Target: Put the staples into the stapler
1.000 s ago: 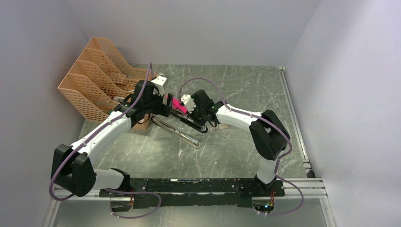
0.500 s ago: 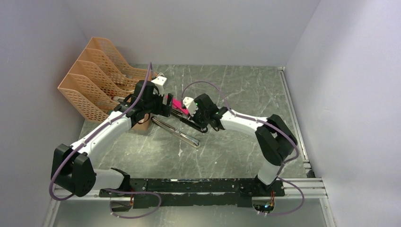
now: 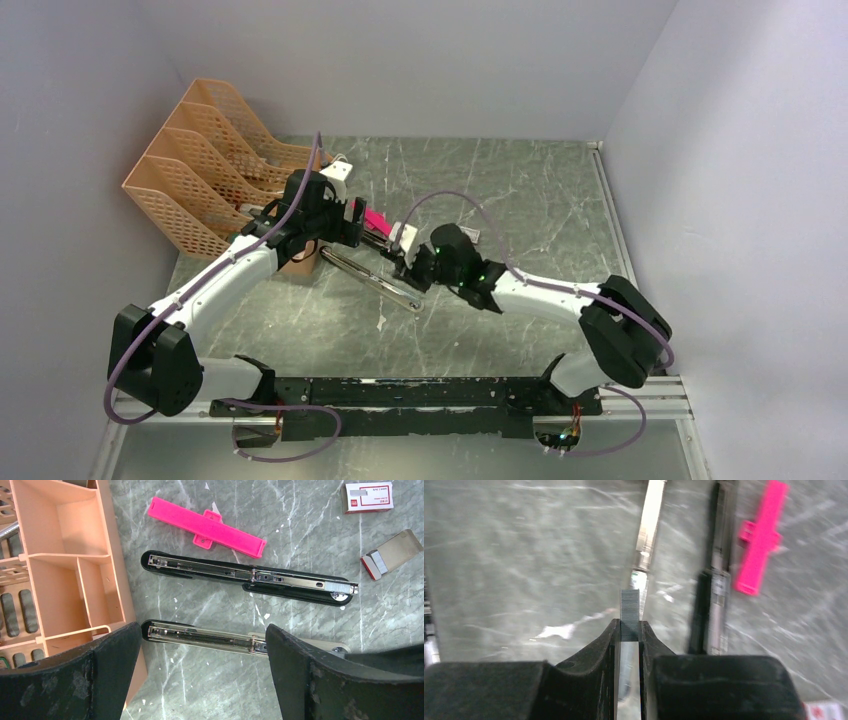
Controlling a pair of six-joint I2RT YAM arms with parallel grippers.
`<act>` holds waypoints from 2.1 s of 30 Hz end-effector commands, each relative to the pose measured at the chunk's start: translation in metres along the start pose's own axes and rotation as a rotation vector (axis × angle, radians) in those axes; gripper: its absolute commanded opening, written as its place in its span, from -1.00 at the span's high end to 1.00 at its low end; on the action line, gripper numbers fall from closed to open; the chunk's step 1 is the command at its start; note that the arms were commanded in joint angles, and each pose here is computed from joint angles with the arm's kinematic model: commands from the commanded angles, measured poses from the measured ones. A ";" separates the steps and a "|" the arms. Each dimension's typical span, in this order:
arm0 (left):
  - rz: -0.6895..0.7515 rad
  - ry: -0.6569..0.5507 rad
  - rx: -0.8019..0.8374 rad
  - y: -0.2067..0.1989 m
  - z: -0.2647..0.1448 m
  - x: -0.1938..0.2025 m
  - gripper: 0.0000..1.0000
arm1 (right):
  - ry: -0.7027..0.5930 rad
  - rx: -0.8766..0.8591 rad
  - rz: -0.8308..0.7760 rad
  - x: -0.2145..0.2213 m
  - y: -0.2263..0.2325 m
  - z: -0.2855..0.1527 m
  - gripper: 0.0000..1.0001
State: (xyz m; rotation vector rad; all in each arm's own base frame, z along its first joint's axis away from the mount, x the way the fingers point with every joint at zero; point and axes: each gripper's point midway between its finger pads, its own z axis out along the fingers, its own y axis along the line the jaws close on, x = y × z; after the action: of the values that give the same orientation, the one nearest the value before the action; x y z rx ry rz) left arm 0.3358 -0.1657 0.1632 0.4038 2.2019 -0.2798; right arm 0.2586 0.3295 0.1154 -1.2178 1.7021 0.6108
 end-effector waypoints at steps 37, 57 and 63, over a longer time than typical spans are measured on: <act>0.009 -0.043 0.013 -0.005 -0.006 -0.009 -0.95 | 0.014 -0.100 0.129 0.031 0.130 0.114 0.66; 0.011 -0.043 0.014 -0.005 -0.005 -0.009 -0.95 | 0.059 -0.172 0.121 0.073 0.144 0.106 0.44; 0.011 -0.042 0.015 -0.006 -0.005 -0.008 -0.95 | 0.060 -0.171 0.116 0.080 0.143 0.105 0.45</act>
State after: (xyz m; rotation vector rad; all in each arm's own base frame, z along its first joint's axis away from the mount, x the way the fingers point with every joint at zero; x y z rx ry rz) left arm 0.3347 -0.1675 0.1651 0.4092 2.1958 -0.2842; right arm 0.1714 0.4529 0.0179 -1.2072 1.7229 0.8534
